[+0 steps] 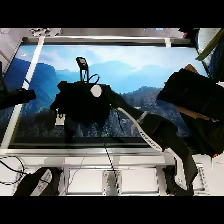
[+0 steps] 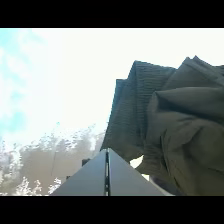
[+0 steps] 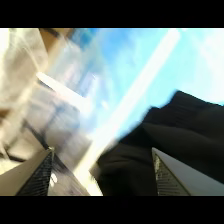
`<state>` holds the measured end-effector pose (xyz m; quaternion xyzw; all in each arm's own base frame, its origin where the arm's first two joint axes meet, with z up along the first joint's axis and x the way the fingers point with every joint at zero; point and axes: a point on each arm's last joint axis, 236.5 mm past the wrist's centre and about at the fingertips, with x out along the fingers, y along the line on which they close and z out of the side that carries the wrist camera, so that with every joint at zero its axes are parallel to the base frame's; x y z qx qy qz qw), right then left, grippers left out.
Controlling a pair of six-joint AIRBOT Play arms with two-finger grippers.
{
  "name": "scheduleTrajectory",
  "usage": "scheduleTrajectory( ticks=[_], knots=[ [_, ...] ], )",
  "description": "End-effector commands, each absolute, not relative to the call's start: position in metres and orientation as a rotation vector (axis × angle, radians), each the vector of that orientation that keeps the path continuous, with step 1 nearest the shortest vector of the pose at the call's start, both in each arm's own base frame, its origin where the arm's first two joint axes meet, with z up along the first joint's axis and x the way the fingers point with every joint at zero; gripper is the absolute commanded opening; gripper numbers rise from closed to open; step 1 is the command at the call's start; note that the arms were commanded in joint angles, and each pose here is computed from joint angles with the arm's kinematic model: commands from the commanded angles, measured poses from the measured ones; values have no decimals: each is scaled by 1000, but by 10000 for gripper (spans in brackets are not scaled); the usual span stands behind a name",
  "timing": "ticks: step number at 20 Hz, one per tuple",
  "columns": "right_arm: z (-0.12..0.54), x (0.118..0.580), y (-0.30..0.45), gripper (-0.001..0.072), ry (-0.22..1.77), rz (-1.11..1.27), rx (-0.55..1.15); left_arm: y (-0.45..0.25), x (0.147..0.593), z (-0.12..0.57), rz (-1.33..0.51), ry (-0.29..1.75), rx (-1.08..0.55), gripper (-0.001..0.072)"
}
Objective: Fold the clothes and pants, and hang the long-sleeved shirts on hangers.
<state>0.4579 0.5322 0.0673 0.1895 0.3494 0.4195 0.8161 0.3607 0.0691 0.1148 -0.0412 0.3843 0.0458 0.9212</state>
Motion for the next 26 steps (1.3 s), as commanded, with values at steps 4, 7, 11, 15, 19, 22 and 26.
scheduleTrajectory(
  ticks=[4, 7, 11, 15, 19, 22, 26],
  knots=[
    [20, 467, 336, 615, 1228, 721, 110, 79, 357, 115, 119, 796, -57, 17],
    [-7, 462, 263, 617, 1425, 596, 173, 78, 357, 115, 118, 797, -57, 17],
    [-36, 465, 260, 618, 1481, 554, 347, 78, 357, 115, 118, 797, -58, 17],
    [-68, 460, 309, 638, 1539, 642, 551, 78, 357, 115, 117, 797, -62, 17],
    [-104, 448, 344, 638, 1593, 663, 631, 78, 357, 115, 117, 796, -61, 17],
    [-109, 443, 373, 638, 1569, 683, 640, 78, 357, 115, 117, 796, -61, 16],
    [-79, 443, 420, 470, 1477, 787, 710, 78, 357, 115, 117, 796, -61, 17]
  ],
)
